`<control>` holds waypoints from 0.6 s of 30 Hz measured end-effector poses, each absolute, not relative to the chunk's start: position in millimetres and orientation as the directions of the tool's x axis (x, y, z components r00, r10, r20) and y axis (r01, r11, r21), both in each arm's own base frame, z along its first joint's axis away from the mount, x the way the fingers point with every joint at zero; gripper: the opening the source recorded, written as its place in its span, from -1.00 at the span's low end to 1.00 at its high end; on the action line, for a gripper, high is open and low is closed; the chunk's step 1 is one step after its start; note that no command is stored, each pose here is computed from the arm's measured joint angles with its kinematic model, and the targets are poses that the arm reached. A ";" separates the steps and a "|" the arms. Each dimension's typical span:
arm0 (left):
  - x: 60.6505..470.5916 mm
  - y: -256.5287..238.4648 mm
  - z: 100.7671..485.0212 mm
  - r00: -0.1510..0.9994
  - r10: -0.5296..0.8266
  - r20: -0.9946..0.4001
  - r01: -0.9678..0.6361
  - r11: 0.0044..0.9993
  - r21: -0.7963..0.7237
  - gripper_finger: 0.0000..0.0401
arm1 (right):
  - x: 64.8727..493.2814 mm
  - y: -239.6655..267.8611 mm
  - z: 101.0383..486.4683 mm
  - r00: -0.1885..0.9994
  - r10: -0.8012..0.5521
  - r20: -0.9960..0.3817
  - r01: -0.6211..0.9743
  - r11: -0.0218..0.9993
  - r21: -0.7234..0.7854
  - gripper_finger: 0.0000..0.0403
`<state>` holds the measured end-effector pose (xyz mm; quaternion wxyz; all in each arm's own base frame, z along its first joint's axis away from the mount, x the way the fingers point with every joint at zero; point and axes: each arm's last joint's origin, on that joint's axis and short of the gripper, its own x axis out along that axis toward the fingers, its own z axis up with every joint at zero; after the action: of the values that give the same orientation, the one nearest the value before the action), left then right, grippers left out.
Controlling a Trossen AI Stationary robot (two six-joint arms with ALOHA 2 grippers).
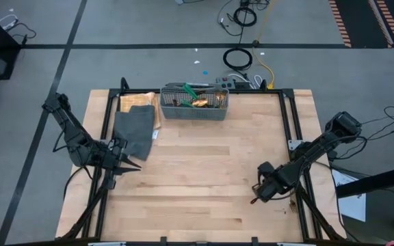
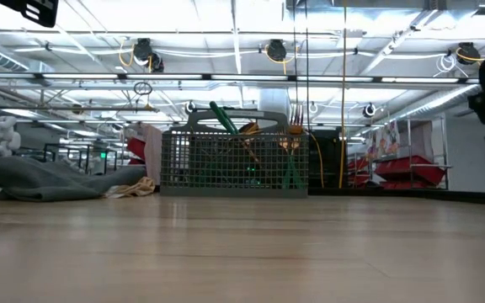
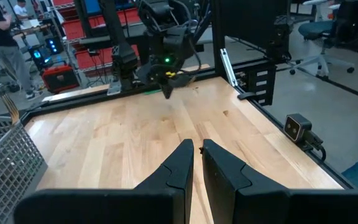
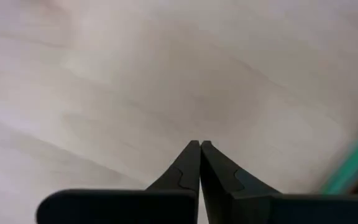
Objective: Sort silverware
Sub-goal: Put the green fork into the gray silverware basket
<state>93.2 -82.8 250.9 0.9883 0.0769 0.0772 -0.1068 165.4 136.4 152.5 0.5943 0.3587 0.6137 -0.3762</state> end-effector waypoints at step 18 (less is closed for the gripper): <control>92.4 -81.5 245.4 0.960 -0.180 -0.216 0.215 0.965 0.149 -0.79 | 127.3 138.6 142.4 -0.375 0.077 -0.924 0.895 0.291 -0.339 -0.31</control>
<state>92.4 -81.5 245.4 0.9861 0.0858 0.1007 -0.1003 127.3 138.6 142.4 0.4297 0.3578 0.6790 -0.4758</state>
